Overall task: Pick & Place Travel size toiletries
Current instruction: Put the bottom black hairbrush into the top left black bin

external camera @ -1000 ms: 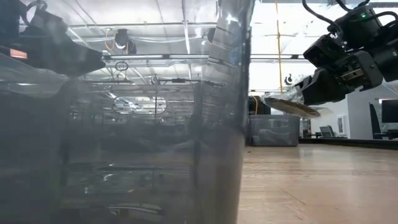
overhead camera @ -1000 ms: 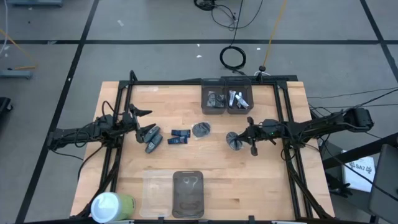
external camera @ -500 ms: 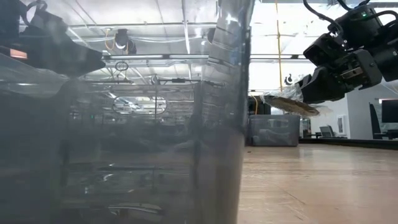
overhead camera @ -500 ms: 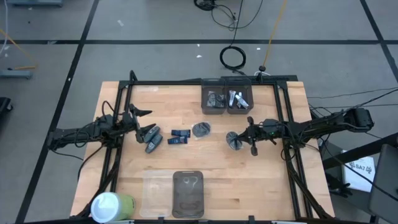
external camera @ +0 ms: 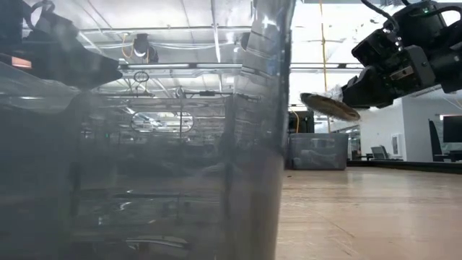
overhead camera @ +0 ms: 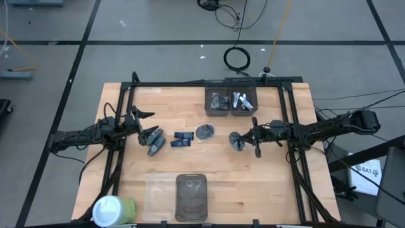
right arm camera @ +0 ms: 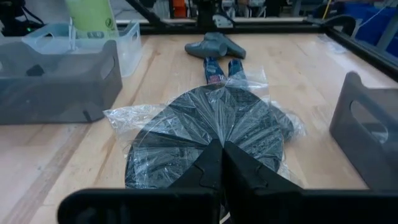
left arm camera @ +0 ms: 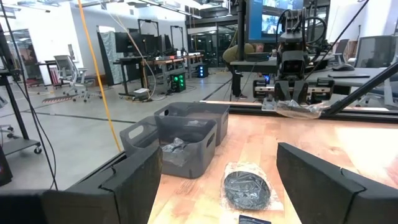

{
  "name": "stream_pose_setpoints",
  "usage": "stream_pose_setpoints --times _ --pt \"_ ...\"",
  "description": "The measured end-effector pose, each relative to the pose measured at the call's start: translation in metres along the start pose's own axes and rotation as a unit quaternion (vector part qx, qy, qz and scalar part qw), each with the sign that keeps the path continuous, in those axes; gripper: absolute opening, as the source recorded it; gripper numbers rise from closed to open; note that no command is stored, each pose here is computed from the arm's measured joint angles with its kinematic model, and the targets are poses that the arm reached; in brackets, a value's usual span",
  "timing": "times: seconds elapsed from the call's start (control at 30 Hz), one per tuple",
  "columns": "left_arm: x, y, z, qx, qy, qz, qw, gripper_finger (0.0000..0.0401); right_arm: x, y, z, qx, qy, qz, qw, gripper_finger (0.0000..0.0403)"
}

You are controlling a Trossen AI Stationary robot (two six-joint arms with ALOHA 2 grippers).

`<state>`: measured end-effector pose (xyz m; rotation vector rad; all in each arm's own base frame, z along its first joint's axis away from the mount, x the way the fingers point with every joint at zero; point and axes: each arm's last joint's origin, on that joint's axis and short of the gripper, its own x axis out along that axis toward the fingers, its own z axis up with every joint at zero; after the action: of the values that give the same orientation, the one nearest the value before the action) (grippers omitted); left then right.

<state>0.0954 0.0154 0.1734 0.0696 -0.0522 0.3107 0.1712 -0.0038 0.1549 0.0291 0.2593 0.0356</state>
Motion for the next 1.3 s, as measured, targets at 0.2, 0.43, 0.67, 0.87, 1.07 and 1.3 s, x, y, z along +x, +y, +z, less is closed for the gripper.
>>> stream_pose_setpoints --times 0.2,0.43,0.67,0.87,1.07,1.3 --pt "0.0 0.0 0.0 0.0 0.0 0.0 1.0 0.031 0.0 0.0 0.004 -0.002 -0.023 0.001 1.0 0.0" --pt "0.0 0.0 0.0 0.0 0.0 0.0 1.0 0.031 0.0 0.0 0.01 -0.004 -0.05 0.003 0.999 0.0" --pt "0.0 0.0 0.0 0.0 0.0 0.0 1.0 0.031 -0.001 0.0 0.013 -0.005 -0.064 0.004 0.998 0.0" --pt "0.0 0.0 0.0 0.0 0.0 0.0 1.0 0.031 -0.001 0.0 0.013 -0.005 -0.066 0.002 0.998 0.0" --pt "0.0 0.0 0.0 0.0 0.0 0.0 1.0 0.031 -0.001 -0.003 0.015 -0.002 -0.077 -0.052 0.996 0.0" --pt "0.0 0.0 0.0 0.0 0.0 0.0 1.0 0.031 -0.002 -0.009 0.015 0.006 -0.077 -0.156 0.985 0.0"
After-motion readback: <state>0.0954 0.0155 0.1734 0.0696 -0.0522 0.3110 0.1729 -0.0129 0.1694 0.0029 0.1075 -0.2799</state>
